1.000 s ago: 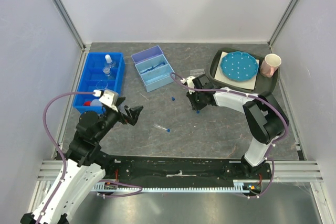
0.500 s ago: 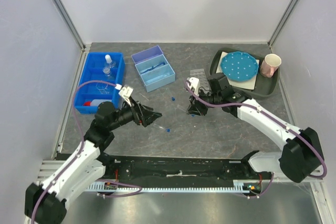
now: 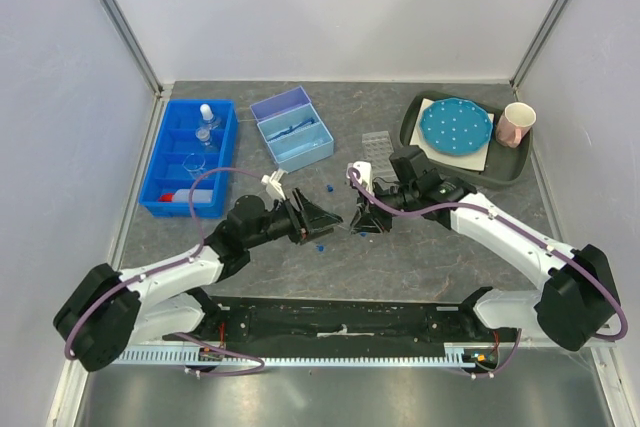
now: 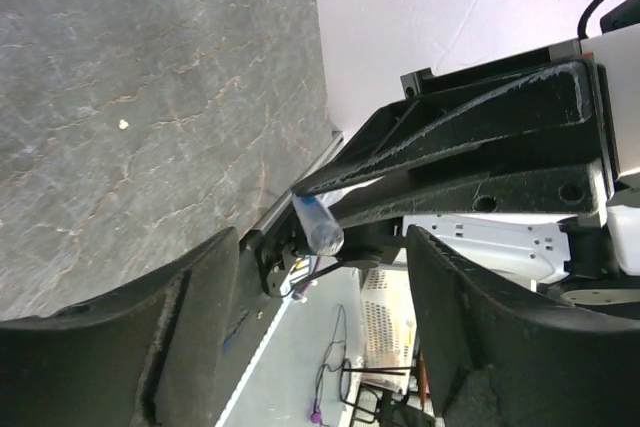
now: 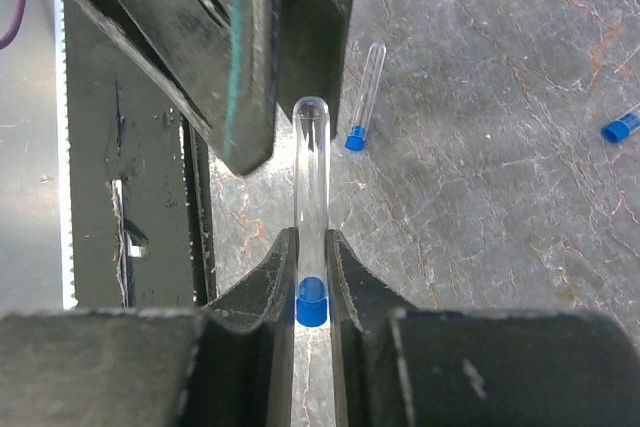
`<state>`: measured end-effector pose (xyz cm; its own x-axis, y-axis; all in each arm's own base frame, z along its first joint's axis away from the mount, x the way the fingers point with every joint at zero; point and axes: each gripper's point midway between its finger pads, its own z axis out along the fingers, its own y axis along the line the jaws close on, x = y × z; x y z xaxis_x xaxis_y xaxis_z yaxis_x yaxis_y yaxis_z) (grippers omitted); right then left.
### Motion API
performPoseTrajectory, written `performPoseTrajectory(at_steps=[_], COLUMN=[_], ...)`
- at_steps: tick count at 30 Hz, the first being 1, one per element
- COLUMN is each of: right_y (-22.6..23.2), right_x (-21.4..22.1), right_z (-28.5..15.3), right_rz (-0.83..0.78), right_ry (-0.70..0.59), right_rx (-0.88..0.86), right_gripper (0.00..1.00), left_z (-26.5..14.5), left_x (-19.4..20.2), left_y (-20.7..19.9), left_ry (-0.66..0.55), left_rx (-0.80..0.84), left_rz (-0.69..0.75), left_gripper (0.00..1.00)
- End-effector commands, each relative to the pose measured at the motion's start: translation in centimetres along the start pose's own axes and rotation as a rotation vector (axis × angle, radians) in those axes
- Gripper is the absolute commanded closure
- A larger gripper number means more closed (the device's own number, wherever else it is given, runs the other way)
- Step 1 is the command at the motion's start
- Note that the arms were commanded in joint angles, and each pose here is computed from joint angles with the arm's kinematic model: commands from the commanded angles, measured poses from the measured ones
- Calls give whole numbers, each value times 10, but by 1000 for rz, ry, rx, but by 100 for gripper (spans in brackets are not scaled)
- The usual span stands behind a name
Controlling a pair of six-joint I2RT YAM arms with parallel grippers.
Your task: Organize the chemistry lab equipment
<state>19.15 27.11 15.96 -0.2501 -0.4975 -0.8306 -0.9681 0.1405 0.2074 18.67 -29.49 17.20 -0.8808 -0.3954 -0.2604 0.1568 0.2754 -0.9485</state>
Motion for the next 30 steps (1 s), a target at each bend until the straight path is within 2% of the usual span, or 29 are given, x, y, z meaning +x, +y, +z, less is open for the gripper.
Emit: performPoseTrajectory(at_steps=[1,10,20,23,26,30], right_y=[14,14,10,9,7,5], right_x=[-2,-2,3,3,5,2], right_z=[1,1,2,1,2,-1], right_rz=[-51,-56,-54,-54,-54,-54], right_ry=[-18,-16,-2,2,9,9], right_rx=[-55,-55,-34,-24,-17,-15], right_gripper=[79,79,78,78,76,71], left_z=[17,33,29,27,26,24], left_x=[-15,-4,2,4,5,4], left_y=[-28,-32,-27,-24,-24,-29], left_ry=[-79,-44,-31,-33,-31,-38], left_rx=[80,75,63,58,62,89], left_rz=[-32,5,10,15,18,18], left_gripper=[31,55,75,84,97,98])
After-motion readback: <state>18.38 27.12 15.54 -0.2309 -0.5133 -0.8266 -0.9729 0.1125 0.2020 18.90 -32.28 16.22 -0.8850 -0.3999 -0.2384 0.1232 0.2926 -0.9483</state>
